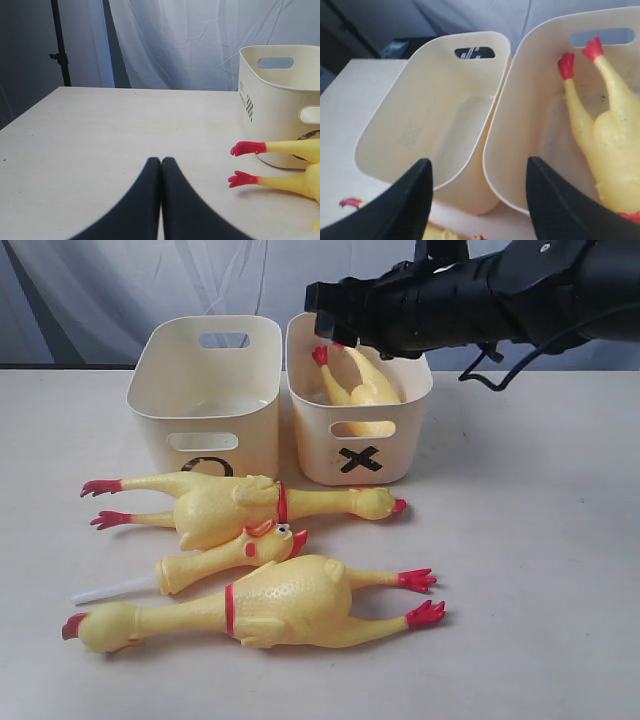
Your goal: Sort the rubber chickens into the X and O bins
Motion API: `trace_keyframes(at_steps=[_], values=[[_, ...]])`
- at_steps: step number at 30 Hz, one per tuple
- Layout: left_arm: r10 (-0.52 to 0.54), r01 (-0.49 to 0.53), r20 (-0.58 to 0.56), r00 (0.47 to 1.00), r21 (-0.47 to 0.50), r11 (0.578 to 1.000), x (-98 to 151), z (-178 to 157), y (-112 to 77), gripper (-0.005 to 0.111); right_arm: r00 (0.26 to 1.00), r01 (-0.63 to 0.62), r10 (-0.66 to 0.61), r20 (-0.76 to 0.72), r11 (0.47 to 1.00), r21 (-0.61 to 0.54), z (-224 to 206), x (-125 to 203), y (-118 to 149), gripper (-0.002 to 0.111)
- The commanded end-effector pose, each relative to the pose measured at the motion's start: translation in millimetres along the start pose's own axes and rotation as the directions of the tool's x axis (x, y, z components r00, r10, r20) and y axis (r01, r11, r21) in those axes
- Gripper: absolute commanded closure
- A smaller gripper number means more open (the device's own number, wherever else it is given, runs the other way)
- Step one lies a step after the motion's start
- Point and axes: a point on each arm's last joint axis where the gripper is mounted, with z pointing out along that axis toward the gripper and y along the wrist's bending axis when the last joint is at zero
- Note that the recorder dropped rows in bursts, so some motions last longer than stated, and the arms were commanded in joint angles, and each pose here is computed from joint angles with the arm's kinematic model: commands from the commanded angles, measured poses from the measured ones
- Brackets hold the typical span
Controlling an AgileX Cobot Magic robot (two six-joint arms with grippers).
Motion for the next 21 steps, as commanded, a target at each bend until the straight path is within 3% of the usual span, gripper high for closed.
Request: trace_keyframes(at_steps=[1,4,8,12,17,21], values=[[-0.001,0.001,-0.001,1.0,-0.005,1.0,1.3,0.0,0.3,0.107,0.974,0.198,-0.207,-0.092,0.975,-0.097,-21.4,0.8,14.0,0.055],[-0.001,0.001,-0.003,1.0,-0.005,1.0,1.5,0.0,0.3,0.107,0.915,0.311,-0.359,-0.183,0.918,-0.247,-38.0,9.8,26.7,0.055],[-0.001,0.001,-0.003,1.0,-0.005,1.0,1.5,0.0,0.3,0.107,0.86,0.307,-0.421,-0.288,0.878,-0.367,-43.4,23.8,31.8,0.055],[-0.001,0.001,-0.003,1.0,-0.005,1.0,1.5,0.0,0.3,0.107,0.854,0.299,-0.423,-0.303,0.875,-0.381,-44.3,25.5,32.5,0.055],[-0.001,0.001,-0.003,1.0,-0.005,1.0,1.5,0.0,0.3,0.107,0.703,0.363,-0.55,-0.45,0.822,-0.438,-47.7,44.4,22.4,0.055],[-0.001,0.001,-0.003,1.0,-0.005,1.0,1.5,0.0,0.3,0.107,0.697,0.343,-0.535,-0.477,0.833,-0.434,-48.7,46.2,21.8,0.055]])
